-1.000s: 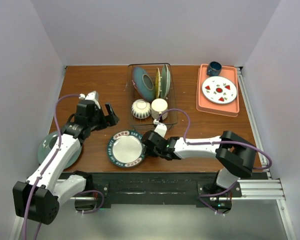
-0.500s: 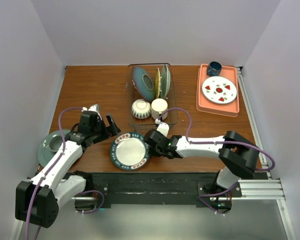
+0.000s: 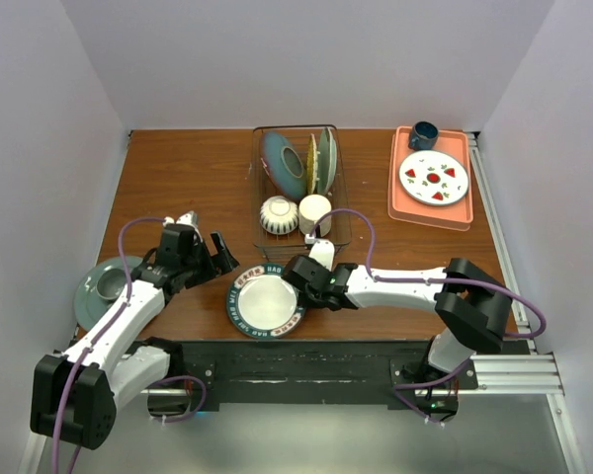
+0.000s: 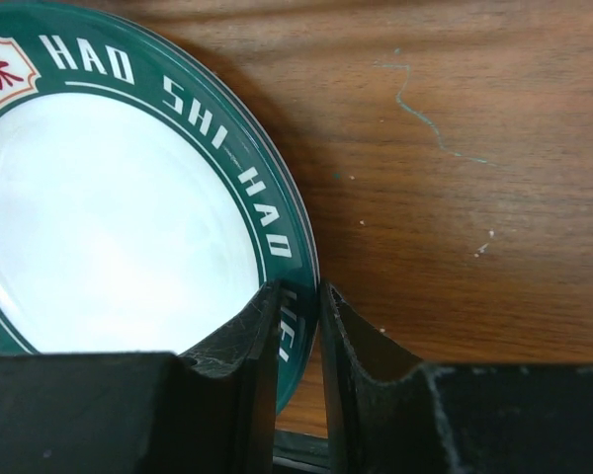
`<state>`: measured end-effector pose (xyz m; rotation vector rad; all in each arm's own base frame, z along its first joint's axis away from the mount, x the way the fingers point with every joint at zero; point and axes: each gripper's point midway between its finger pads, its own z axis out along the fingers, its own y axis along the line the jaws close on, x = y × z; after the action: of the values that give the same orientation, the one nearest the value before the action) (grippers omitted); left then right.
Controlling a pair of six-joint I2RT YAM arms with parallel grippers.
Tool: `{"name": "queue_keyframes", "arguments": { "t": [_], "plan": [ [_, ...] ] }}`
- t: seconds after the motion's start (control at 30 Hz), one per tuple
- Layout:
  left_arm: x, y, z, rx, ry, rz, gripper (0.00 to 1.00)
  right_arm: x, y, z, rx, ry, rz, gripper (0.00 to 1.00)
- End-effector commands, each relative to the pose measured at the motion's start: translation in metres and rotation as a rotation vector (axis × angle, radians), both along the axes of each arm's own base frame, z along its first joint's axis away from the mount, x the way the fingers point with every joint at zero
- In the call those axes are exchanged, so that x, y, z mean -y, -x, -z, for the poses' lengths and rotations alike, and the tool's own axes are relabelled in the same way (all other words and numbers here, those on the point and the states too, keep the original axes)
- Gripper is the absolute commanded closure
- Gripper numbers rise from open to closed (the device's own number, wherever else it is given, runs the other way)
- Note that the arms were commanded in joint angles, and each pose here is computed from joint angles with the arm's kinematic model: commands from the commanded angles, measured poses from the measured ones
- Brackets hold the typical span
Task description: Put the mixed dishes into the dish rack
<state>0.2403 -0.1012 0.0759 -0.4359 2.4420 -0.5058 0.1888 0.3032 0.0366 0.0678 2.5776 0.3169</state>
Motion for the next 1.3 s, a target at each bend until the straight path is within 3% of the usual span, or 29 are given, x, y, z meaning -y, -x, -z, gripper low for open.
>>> {"name": "queue_keyframes", "arguments": {
  "t": [0.0,0.27,0.33,0.43,0.8,0.9,1.0,1.17,1.27],
  "plan": [
    [0.003,-0.007,-0.003,0.028,0.026,-0.005,0.04,0.027,-0.005,-0.006,0.044,0.133,-0.006,0.79],
    [0.004,-0.006,-0.001,0.024,0.027,0.007,0.04,0.025,-0.008,-0.023,0.08,0.118,-0.029,0.87],
    [0.005,-0.006,-0.001,0.025,0.032,0.011,0.04,0.026,-0.009,-0.027,0.088,0.109,-0.023,0.95],
    [0.006,-0.006,-0.003,0.031,0.034,0.022,0.04,0.028,-0.011,-0.036,0.11,0.106,-0.017,1.0],
    [0.017,-0.001,-0.005,0.038,0.078,0.078,0.07,0.029,-0.009,-0.048,0.129,0.055,-0.023,1.0],
    [0.019,0.0,-0.005,0.044,0.088,0.089,0.1,0.028,-0.006,-0.046,0.126,0.031,-0.03,0.78],
    [0.02,0.0,-0.005,0.045,0.089,0.09,0.11,0.025,-0.003,-0.041,0.113,-0.002,-0.038,0.66],
    [0.024,0.002,-0.004,0.043,0.104,0.11,0.19,0.02,0.008,-0.024,0.072,-0.043,-0.069,0.66],
    [0.024,0.005,0.0,0.033,0.1,0.112,0.22,0.015,0.01,-0.021,0.072,-0.075,-0.085,0.78]
  ]
}}
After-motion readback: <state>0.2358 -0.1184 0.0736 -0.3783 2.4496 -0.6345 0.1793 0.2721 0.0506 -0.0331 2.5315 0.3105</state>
